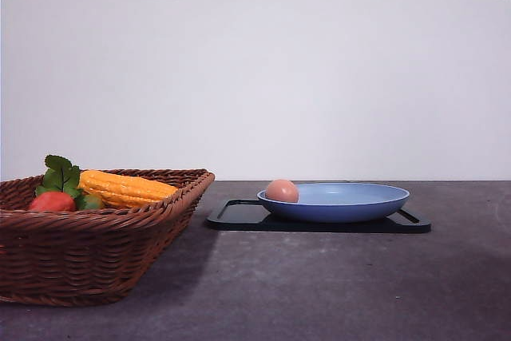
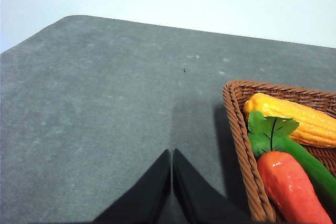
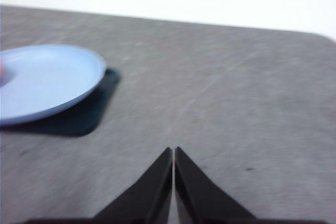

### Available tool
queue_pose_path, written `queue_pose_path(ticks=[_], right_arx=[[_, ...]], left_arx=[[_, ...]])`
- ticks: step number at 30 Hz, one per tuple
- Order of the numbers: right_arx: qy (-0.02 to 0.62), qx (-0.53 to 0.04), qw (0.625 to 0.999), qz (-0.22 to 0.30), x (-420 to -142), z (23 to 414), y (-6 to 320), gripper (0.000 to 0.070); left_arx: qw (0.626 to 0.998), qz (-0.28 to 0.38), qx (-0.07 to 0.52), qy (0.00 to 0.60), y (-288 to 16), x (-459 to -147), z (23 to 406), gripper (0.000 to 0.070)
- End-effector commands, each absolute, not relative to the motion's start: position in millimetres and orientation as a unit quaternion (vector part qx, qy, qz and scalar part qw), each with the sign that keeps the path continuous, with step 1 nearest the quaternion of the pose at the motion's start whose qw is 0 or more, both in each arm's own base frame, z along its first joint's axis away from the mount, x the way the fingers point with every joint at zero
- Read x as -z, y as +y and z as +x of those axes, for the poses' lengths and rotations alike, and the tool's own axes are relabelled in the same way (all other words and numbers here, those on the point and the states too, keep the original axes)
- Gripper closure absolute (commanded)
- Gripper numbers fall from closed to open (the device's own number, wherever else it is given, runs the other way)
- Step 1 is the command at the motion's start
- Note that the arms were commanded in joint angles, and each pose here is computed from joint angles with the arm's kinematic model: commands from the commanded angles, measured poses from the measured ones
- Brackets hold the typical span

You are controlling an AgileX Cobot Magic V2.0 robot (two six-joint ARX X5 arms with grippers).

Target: Transfer egg from basket to plate and serve

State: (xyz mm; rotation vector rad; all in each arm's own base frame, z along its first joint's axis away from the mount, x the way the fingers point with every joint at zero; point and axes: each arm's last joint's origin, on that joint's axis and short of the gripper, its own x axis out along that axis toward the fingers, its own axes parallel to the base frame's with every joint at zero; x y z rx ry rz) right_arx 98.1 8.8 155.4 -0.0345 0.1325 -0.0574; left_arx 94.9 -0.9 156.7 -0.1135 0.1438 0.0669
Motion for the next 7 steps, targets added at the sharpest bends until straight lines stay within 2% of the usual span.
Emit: queue_pose_path(ticks=[1, 7], right_arx=[[0.057, 0.051, 0.997, -0.016, -155.6, 98.6, 8.0, 0.07], [0.02, 0.143, 0.989, -0.01, -162.8, 98.1, 2.8, 0.07]], left_arx=[[0.995, -0.061, -0.03, 0.078, -1.1, -148.9, 96.4, 0.07], [0.995, -0.061, -0.03, 0.078, -1.1, -148.9, 96.4, 0.07]])
